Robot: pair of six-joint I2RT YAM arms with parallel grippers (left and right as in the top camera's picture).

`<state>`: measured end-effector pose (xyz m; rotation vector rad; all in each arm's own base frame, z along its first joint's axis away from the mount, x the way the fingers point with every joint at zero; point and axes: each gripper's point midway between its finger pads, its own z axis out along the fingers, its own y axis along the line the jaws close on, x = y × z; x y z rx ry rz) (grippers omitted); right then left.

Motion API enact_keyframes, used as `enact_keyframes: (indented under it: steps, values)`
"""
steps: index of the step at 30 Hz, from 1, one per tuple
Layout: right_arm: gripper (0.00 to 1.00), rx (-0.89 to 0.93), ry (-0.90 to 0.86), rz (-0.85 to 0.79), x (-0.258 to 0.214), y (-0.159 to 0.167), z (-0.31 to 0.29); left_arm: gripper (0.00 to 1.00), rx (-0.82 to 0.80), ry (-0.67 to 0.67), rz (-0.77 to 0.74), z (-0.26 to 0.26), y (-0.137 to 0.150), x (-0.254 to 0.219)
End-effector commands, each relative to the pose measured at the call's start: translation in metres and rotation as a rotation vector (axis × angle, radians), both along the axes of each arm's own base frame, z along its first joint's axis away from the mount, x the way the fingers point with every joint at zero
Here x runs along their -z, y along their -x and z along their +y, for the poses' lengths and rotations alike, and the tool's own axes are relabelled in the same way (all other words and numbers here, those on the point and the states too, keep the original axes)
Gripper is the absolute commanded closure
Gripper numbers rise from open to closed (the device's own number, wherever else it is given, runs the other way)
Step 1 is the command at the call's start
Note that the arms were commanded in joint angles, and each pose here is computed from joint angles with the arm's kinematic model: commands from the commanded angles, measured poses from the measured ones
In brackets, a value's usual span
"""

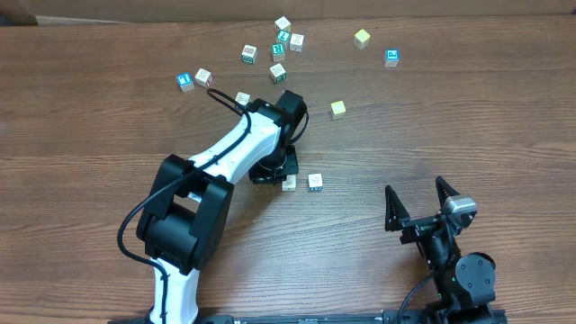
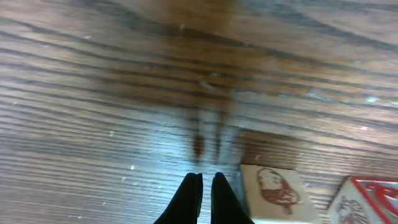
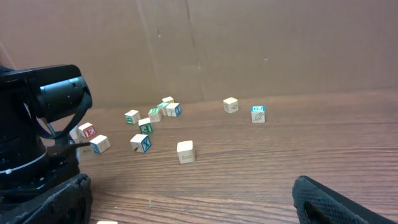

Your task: Form a horizontal line

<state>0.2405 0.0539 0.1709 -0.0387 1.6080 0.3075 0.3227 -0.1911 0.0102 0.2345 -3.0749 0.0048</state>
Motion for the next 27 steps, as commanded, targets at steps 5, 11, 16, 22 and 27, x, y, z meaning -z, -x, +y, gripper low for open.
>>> enact_keyframes:
  steps: [5, 11, 16, 22, 27]
  values:
    - [0.00, -0.003, 0.003, -0.008, 0.001, 0.000, 0.001, 0.96, 0.050, 0.044, 0.014, -0.017, 0.010, -0.003]
    - [0.00, -0.003, 0.003, -0.008, 0.001, 0.000, 0.001, 0.96, 0.063, 0.049, 0.004, -0.022, 0.010, -0.003]
    - [0.00, -0.003, 0.003, -0.008, 0.001, 0.000, 0.001, 0.96, 0.064, 0.057, -0.008, -0.024, 0.008, -0.003]
    - [0.00, -0.003, 0.003, -0.008, 0.001, 0.000, 0.001, 0.96, 0.066, 0.058, -0.009, -0.025, 0.008, -0.003]
    - [0.00, -0.003, 0.003, -0.008, 0.001, 0.000, 0.001, 0.96, 0.074, 0.058, -0.009, -0.027, 0.009, -0.003]
